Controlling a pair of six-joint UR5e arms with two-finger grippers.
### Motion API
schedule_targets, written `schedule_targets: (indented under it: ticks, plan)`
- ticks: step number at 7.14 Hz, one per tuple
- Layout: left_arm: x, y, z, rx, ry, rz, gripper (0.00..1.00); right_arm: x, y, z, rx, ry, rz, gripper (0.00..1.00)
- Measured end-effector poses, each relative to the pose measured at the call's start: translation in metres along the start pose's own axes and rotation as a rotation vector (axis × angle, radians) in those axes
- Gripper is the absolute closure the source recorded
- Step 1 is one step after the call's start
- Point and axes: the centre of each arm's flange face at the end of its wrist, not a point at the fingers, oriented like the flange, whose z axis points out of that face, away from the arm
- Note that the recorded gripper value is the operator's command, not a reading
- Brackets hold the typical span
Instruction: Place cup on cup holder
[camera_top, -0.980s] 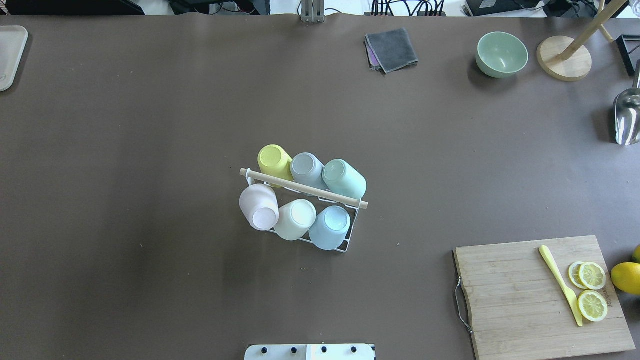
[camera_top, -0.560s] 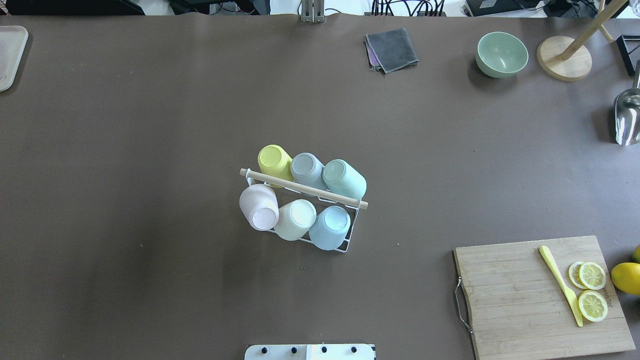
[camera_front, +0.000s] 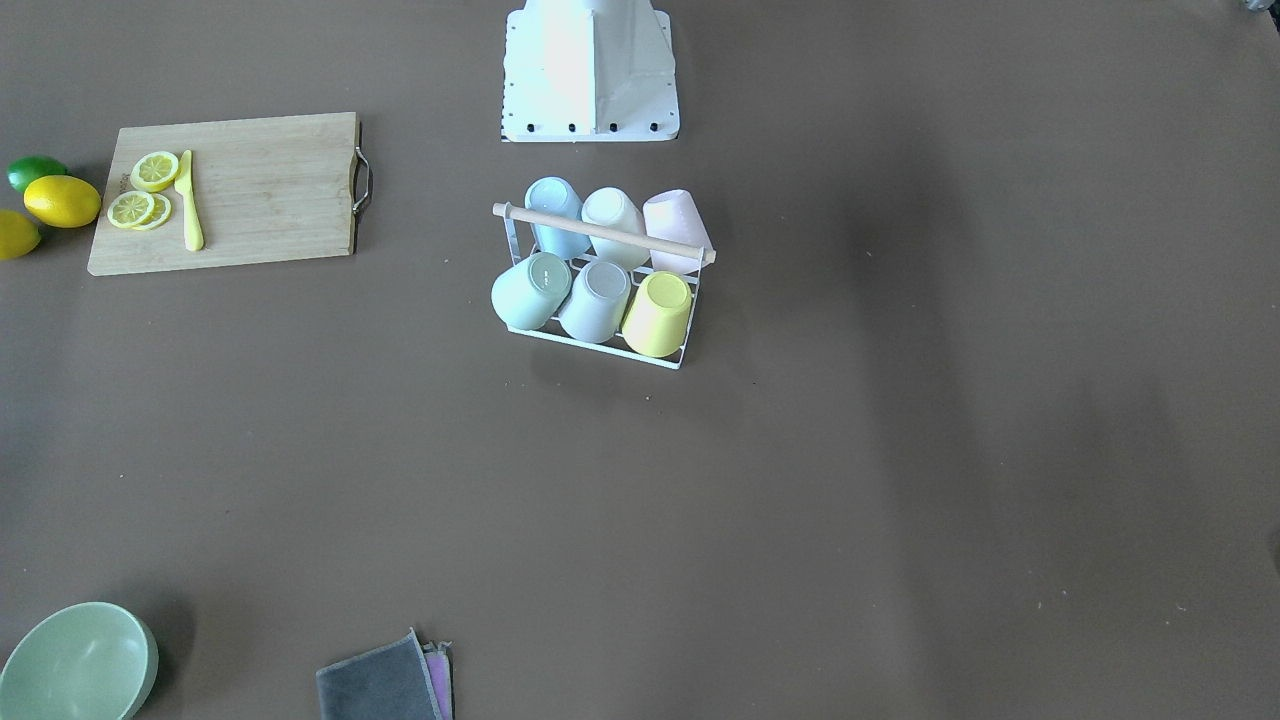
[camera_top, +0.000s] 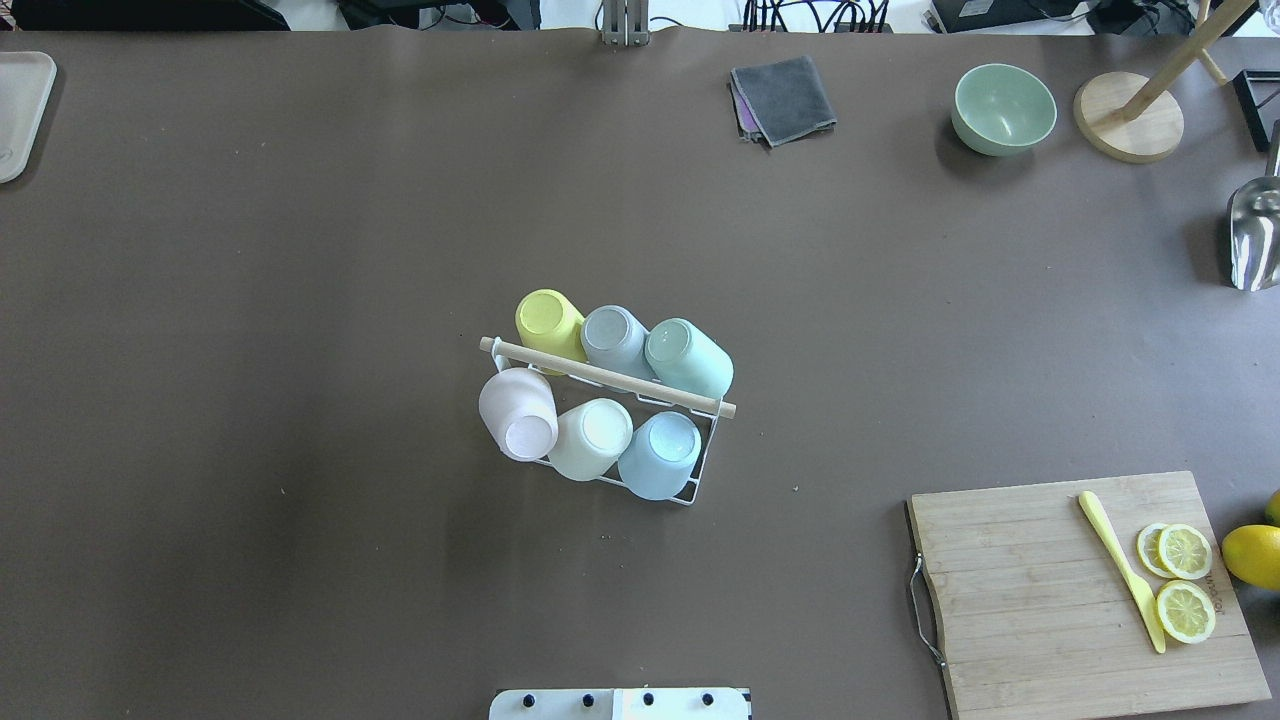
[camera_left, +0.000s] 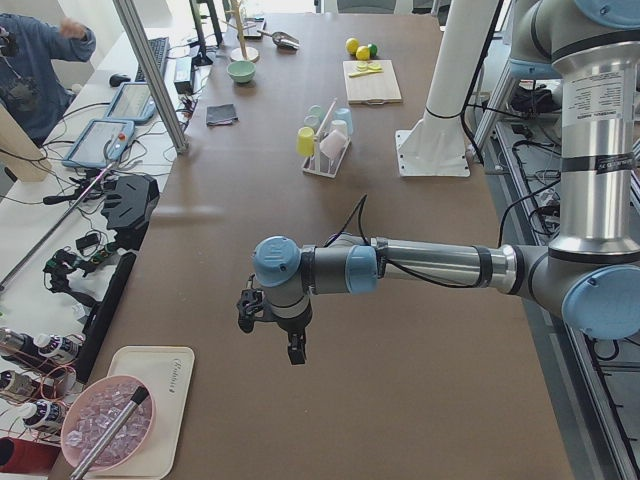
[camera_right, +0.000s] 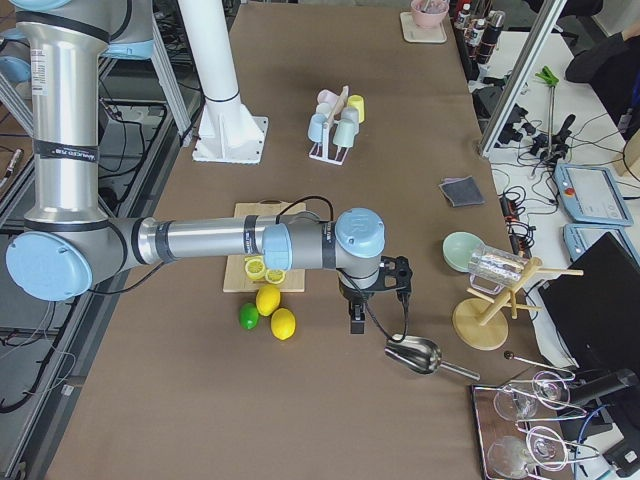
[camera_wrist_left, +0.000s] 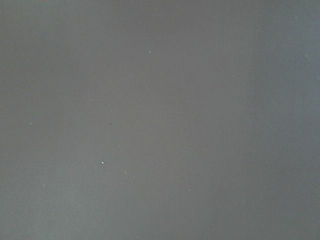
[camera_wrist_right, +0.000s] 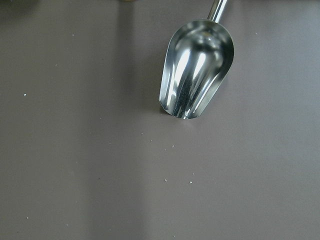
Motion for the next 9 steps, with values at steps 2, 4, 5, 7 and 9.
schedule_targets:
  ticks: [2, 4, 5, 7, 9]
  plan:
    - [0.002, -0.002, -0.002, 0.004, 0.000, 0.004, 0.01, -0.005, -0.001, -0.001, -0.022, 0.005, 0.011, 0.00]
    - [0.005, -0.005, -0.005, 0.011, 0.000, 0.010, 0.01, -0.011, -0.003, 0.002, -0.033, 0.003, 0.005, 0.00]
    - [0.005, -0.005, -0.005, 0.011, 0.001, 0.010, 0.02, -0.008, 0.000, 0.006, -0.042, 0.001, 0.012, 0.00]
    - [0.004, -0.005, -0.004, 0.010, 0.001, 0.010, 0.02, 0.012, 0.007, 0.026, -0.080, 0.005, 0.040, 0.00]
    - [0.004, -0.004, -0.004, 0.010, 0.001, 0.009, 0.01, 0.026, 0.010, 0.039, -0.104, 0.007, 0.062, 0.00]
